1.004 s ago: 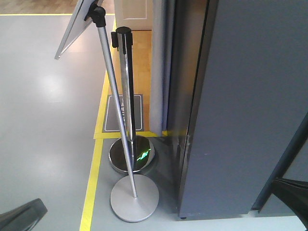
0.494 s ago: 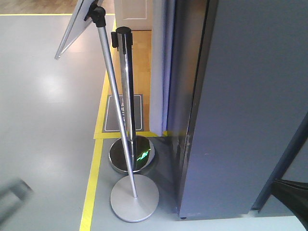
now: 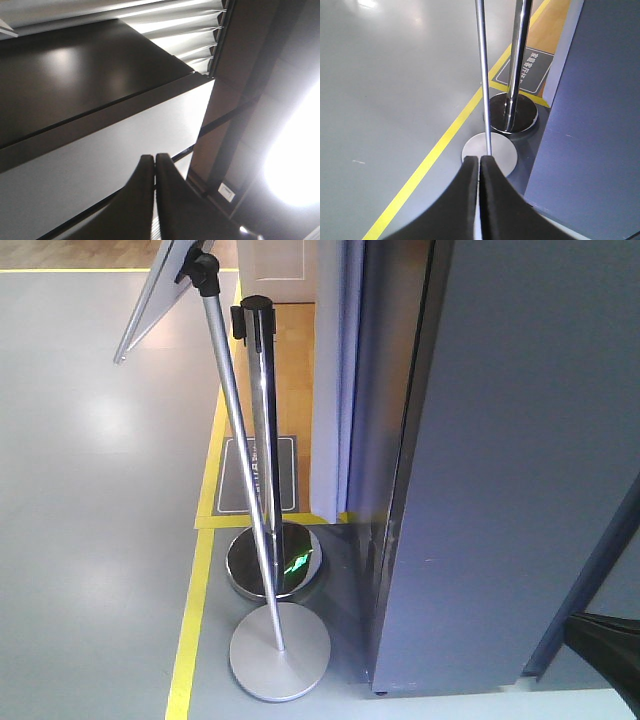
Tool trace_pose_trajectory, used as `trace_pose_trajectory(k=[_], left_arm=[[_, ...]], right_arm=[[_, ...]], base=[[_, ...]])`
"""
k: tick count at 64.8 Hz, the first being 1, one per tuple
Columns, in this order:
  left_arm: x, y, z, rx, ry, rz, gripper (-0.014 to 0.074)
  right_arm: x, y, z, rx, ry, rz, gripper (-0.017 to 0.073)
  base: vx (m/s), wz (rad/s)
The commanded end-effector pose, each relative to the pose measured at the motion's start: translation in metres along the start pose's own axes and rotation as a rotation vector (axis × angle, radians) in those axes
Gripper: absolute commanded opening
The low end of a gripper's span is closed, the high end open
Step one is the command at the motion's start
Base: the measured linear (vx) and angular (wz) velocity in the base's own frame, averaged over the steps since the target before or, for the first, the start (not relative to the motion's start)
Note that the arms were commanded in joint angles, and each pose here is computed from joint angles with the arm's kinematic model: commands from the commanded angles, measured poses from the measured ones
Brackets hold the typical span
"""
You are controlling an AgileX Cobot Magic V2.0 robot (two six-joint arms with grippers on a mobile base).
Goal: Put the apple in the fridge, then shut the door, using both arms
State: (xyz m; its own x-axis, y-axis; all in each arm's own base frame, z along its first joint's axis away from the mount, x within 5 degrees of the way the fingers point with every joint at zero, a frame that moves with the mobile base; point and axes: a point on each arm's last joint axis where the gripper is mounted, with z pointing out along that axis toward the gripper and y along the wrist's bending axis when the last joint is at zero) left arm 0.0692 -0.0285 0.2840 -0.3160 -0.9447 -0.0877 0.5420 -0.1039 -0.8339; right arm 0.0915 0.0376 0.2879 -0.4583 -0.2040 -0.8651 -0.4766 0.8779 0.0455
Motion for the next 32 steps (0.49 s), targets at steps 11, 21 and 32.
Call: trace_pose_trajectory(k=[11,21,32], left_arm=[[0.002,-0.004,0.004,0.003,0.035,0.466,-0.0007],[-0.002,-0.003,0.004,-0.023,0.003,0.808,-0.0007],[-0.013,0.011,0.001,-0.209,-0.048,1.048,-0.0007]], right_arm=[[-0.011,-0.001,-0.004,0.017,-0.064,0.005,-0.0005],[-0.011,-0.001,-0.004,0.017,-0.064,0.005,-0.0005],[-0.011,-0.001,-0.004,0.017,-0.064,0.005,-0.0005]], base=[[0.0,0.0],[0.0,0.0],[0.0,0.0]])
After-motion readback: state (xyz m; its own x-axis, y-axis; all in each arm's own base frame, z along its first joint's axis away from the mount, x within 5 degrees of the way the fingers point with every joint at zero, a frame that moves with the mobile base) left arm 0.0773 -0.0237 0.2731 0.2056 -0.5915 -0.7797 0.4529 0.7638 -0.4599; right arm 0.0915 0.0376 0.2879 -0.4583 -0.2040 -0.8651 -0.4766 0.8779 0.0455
